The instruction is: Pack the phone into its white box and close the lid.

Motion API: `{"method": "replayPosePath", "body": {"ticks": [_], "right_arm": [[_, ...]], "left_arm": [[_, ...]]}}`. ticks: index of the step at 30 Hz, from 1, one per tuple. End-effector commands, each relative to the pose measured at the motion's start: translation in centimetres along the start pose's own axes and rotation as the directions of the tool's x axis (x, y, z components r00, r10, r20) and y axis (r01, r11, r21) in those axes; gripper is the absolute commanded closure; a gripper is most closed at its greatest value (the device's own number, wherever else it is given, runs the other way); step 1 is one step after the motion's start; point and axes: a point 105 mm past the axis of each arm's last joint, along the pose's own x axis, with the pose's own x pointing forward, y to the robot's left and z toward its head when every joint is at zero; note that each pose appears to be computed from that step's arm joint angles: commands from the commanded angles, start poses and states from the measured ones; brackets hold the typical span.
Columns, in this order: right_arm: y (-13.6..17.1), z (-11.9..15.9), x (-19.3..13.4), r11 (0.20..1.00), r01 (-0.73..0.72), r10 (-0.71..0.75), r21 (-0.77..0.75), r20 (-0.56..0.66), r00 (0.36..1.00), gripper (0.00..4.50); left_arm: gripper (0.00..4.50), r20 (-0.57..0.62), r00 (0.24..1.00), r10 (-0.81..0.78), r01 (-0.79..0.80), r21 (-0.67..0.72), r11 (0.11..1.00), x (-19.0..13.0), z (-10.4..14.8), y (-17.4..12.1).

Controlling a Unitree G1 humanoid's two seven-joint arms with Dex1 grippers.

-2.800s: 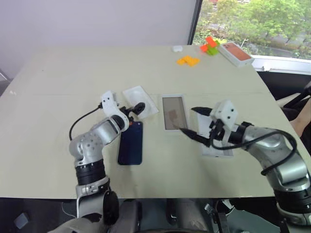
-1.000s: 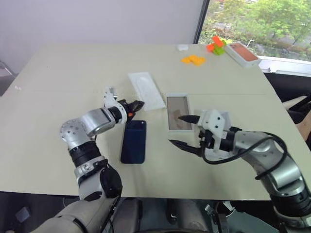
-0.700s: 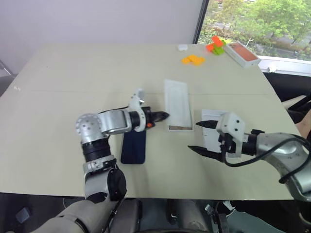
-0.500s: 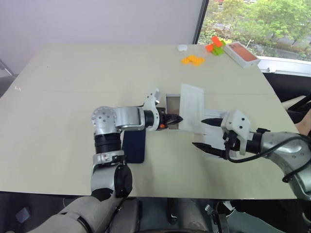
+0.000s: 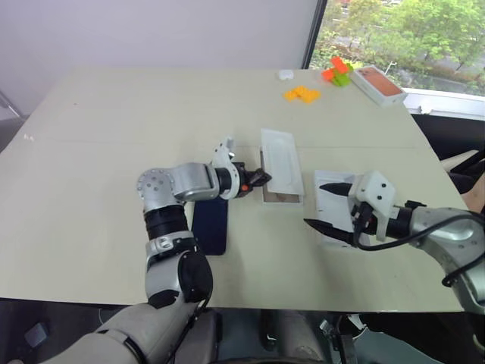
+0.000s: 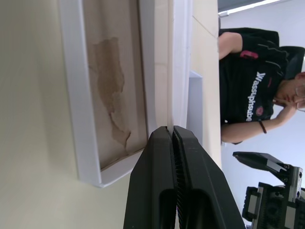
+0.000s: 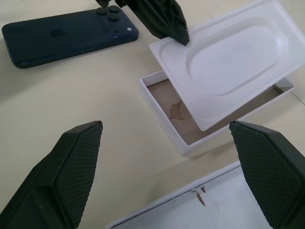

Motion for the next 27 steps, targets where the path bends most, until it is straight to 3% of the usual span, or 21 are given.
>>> {"method": "replayPosePath", "body": {"ticks": [1, 8, 27], "right_arm": [[-0.7, 0.8, -0.3, 0.999, 0.034, -0.033, -0.032, 0.026, 0.999, 0.0], [-1.9, 0.1, -1.2, 0.995, 0.099, -0.099, 0.005, 0.008, 0.995, 0.0], [-1.8, -0.4, -1.3, 0.995, 0.104, -0.104, 0.002, 0.004, 0.995, 0.0]], "left_arm": [[4.46, 0.008, 1.0, -0.004, 0.004, 0.039, 0.999, 0.1, 0.6, -1.1], [4.46, -0.019, 1.0, 0.02, -0.019, 0.046, 0.999, 0.7, 0.3, -0.9], [4.46, -0.035, 0.998, 0.061, -0.058, 0.06, 0.996, 0.9, -0.2, -0.4]]}}
